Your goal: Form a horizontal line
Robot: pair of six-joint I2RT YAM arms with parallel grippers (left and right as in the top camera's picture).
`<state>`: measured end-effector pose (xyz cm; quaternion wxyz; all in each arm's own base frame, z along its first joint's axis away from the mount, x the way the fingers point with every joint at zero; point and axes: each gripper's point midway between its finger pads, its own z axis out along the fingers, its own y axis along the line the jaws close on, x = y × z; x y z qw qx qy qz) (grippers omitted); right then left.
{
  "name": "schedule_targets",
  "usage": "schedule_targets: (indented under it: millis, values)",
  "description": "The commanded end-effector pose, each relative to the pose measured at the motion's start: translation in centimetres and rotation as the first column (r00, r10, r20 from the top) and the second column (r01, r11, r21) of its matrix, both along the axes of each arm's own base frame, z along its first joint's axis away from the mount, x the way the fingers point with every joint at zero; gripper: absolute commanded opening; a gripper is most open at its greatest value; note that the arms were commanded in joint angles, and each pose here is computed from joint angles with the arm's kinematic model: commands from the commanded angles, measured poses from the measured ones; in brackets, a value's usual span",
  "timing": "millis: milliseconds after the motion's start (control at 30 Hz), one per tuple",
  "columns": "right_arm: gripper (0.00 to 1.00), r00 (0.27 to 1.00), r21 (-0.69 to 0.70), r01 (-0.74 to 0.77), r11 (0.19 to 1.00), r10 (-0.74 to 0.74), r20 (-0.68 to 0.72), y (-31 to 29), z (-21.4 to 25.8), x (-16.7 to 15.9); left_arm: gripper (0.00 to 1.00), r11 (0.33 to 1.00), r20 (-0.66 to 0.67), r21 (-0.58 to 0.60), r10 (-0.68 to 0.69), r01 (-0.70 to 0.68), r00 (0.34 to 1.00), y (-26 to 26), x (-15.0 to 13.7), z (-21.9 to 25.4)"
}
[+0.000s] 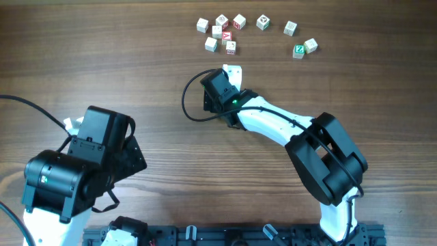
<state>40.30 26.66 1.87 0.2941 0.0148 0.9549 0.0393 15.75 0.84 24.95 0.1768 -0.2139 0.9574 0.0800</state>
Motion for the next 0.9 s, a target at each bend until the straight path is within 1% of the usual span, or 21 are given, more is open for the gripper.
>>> schedule_targets:
  millis: [0,167,300,867]
  values:
    - [0.93,1.0,-0.01,-0.008,1.0,0.008,-0.004,0.08,-0.56,0.24,1.0,1.0,0.003,0.011,0.024,-0.024,1.0,0.33,0.06,-0.02]
    - [0.93,1.0,-0.008,-0.007,1.0,0.007,-0.005,0.09,-0.58,0.24,1.0,1.0,0.003,0.011,0.024,-0.024,1.0,0.33,0.06,-0.02]
    - [0.99,1.0,-0.007,-0.006,1.0,0.006,-0.005,0.1,-0.56,0.24,1.0,1.0,0.003,0.011,0.024,-0.024,1.0,0.33,0.05,-0.02]
    - [0.99,1.0,0.002,0.0,1.0,0.0,0.003,0.22,-0.45,0.4,1.0,1.0,0.003,0.011,0.024,-0.024,1.0,0.33,0.05,-0.02]
